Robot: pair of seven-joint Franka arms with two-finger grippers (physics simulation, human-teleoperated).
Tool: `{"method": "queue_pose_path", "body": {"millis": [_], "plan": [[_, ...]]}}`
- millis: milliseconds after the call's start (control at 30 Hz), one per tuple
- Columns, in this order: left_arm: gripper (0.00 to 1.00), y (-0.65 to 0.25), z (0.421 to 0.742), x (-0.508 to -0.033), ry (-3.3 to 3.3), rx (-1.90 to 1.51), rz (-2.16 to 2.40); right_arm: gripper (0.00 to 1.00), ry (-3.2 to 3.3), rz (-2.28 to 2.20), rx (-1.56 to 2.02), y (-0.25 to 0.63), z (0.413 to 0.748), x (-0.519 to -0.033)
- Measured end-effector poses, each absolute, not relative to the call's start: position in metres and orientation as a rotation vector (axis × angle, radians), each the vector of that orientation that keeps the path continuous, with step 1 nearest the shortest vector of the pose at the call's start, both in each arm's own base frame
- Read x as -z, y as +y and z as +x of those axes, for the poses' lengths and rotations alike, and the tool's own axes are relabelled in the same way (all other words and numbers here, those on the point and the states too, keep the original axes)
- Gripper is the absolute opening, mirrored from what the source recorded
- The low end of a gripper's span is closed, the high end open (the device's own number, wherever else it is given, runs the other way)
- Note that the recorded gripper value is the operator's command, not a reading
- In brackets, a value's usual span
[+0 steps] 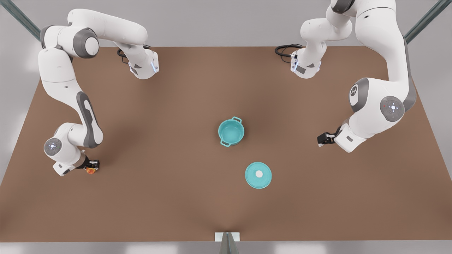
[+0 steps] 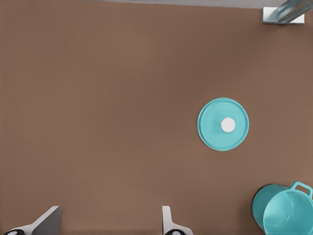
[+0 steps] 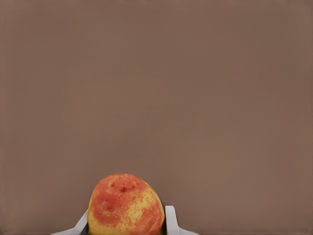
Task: Open the pot lid and put the potato into the pot
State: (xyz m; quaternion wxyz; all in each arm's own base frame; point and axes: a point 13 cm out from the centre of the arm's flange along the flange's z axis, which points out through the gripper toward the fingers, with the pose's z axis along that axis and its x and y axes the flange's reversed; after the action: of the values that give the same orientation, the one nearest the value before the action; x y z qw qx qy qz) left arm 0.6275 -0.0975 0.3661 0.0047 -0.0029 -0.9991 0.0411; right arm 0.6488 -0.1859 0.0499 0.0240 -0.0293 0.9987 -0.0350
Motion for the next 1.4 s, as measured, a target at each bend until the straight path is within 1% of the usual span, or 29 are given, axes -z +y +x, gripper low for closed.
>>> {"method": "queue_pose_path", "body": {"millis": [167, 267, 433, 567, 667, 733, 900, 1000, 1067, 1167, 1267, 1333, 1400], "plan": [[1.00, -0.095, 0.626, -0.363, -3.127, -0.098, -0.037, 0.57, 3.073, -0.147, 0.105, -0.144, 0.666, -0.093], [1.00, -0.092, 0.627, -0.366, -3.132, -0.092, -0.043, 0.57, 3.078, -0.196, 0.112, -0.103, 0.673, -0.119], [1.00, -0.075, 0.626, -0.381, -3.154, -0.094, -0.047, 0.57, 3.093, -0.226, 0.048, 0.002, 0.674, -0.167], [1.00, -0.079, 0.625, -0.379, -3.151, -0.092, -0.093, 0.57, 3.120, -0.258, -0.008, 0.112, 0.663, -0.192], [1.00, -0.078, 0.625, -0.376, -3.146, -0.088, -0.114, 0.57, 3.138, -0.265, -0.033, 0.190, 0.648, -0.208], [1.00, -0.078, 0.626, -0.375, -3.144, -0.087, -0.126, 0.57, 3.165, -0.257, -0.054, 0.237, 0.630, -0.211], [1.00, -0.078, 0.626, -0.374, -3.143, -0.085, -0.152, 0.57, 3.240, -0.225, -0.093, 0.346, 0.572, -0.201], [1.00, -0.078, 0.626, -0.374, -3.142, -0.084, -0.166, 0.56, 3.281, -0.179, -0.097, 0.389, 0.540, -0.193], [1.00, -0.078, 0.626, -0.375, -3.144, -0.083, -0.174, 0.57, 3.318, -0.154, -0.097, 0.417, 0.514, -0.180], [1.00, -0.078, 0.626, -0.376, -3.145, -0.083, -0.183, 0.57, 3.359, -0.111, -0.084, 0.450, 0.487, -0.159], [1.00, -0.078, 0.626, -0.375, -3.143, -0.083, -0.191, 0.57, 3.387, -0.057, -0.062, 0.476, 0.472, -0.135], [1.00, -0.078, 0.626, -0.375, -3.143, -0.083, -0.195, 0.57, 3.379, -0.015, -0.081, 0.498, 0.475, -0.129], [1.00, -0.078, 0.626, -0.376, -3.144, -0.083, -0.200, 0.57, 3.358, 0.029, -0.121, 0.521, 0.481, -0.135]]}}
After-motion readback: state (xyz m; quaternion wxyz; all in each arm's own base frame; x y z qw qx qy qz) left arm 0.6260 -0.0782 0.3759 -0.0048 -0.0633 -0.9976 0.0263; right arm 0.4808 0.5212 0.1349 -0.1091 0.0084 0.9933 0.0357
